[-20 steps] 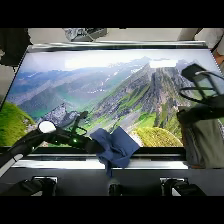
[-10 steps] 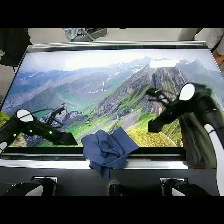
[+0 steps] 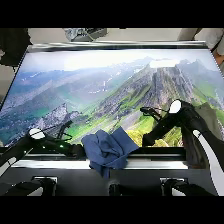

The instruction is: Fold the shirts.

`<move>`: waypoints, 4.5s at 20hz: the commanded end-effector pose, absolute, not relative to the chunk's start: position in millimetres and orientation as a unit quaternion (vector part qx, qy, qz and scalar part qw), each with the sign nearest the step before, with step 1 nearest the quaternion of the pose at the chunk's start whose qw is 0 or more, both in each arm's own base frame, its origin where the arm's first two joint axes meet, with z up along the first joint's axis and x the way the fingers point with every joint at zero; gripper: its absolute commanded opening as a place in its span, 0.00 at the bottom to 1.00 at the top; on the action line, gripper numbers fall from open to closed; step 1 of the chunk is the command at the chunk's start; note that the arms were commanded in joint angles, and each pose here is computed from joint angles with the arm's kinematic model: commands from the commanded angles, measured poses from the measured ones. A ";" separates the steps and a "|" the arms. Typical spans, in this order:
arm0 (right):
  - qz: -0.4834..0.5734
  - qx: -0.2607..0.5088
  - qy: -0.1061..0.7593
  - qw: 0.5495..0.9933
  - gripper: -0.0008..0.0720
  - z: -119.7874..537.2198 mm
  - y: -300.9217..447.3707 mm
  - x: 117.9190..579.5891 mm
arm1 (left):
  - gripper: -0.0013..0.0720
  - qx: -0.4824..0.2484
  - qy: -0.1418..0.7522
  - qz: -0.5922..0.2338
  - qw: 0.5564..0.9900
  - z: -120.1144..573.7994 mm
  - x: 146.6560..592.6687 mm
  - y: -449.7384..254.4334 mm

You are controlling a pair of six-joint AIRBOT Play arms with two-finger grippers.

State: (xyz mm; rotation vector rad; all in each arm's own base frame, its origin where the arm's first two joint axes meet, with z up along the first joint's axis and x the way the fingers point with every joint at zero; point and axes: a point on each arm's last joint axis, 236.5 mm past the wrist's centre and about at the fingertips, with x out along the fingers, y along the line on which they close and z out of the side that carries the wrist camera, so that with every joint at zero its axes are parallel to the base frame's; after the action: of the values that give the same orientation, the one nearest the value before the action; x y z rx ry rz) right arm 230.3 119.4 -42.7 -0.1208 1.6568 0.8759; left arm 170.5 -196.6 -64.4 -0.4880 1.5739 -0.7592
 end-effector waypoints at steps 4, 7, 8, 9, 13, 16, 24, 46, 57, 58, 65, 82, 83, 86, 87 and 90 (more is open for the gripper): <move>0.377 -0.027 0.727 0.574 0.97 -58.3 123.8 211.5 | 0.30 -0.207 0.636 -0.319 0.672 -74.4 193.7 -218.3; 0.379 0.020 0.716 0.586 0.98 -66.8 141.8 209.8 | 0.06 -0.204 0.634 -0.325 0.671 -73.4 193.0 -219.1; 0.380 0.039 0.710 0.592 0.98 -69.0 149.1 211.1 | 0.06 -0.203 0.634 -0.327 0.671 -73.3 192.3 -219.2; 0.379 0.055 0.702 0.600 0.98 -71.3 155.3 213.7 | 0.06 -0.203 0.635 -0.328 0.669 -72.9 191.5 -219.5; 0.379 0.118 0.680 0.616 0.98 -75.3 176.7 217.1 | 0.05 -0.195 0.639 -0.341 0.661 -71.7 185.3 -220.3; 0.357 0.148 0.686 0.616 0.98 -85.8 179.5 211.6 | 0.05 -0.195 0.640 -0.341 0.660 -71.5 184.6 -220.4; 0.351 0.181 0.690 0.606 0.14 -85.1 186.4 206.1 | 0.05 -0.195 0.637 -0.338 0.665 -72.2 187.6 -219.9; 0.056 -0.232 0.014 0.971 0.07 489.8 25.3 245.8 | 0.05 0.013 0.015 -0.184 0.983 498.4 254.8 -86.2; 0.148 -0.252 0.502 0.814 0.07 224.5 13.1 267.3 | 0.05 0.039 0.336 -0.079 0.938 274.5 340.1 -32.2; 0.146 -0.255 0.507 0.810 0.07 196.6 13.6 291.1 | 0.05 0.035 0.379 -0.080 0.921 231.7 350.3 -32.3; 0.097 -0.129 0.374 0.913 0.07 79.0 53.4 508.1 | 0.05 0.002 0.563 -0.078 0.823 15.5 434.0 -34.7; 0.225 -0.041 0.520 0.823 0.87 114.6 39.8 402.6 | 0.83 -0.200 0.596 -0.017 0.777 -6.7 469.4 83.7; 0.236 -0.045 0.548 0.801 0.87 113.2 37.8 378.9 | 0.83 -0.216 0.605 -0.006 0.766 -18.7 461.5 92.4; 0.275 -0.043 0.609 0.742 0.87 100.1 53.5 329.3 | 0.83 -0.243 0.634 -0.032 0.733 -57.7 445.3 80.4; 0.284 -0.046 0.616 0.733 0.87 94.9 60.5 322.9 | 0.83 -0.256 0.634 -0.051 0.728 -64.9 447.0 69.5; 0.307 -0.058 0.628 0.713 0.87 77.9 83.6 312.2 | 0.83 -0.285 0.629 -0.085 0.718 -80.3 455.9 44.6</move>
State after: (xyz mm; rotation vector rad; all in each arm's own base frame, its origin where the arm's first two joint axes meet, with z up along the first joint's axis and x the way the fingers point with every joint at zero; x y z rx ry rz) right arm 341.1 68.2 87.9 -0.1035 1.3062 0.6042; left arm 453.2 61.2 -64.6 -0.5579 1.3890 -0.1258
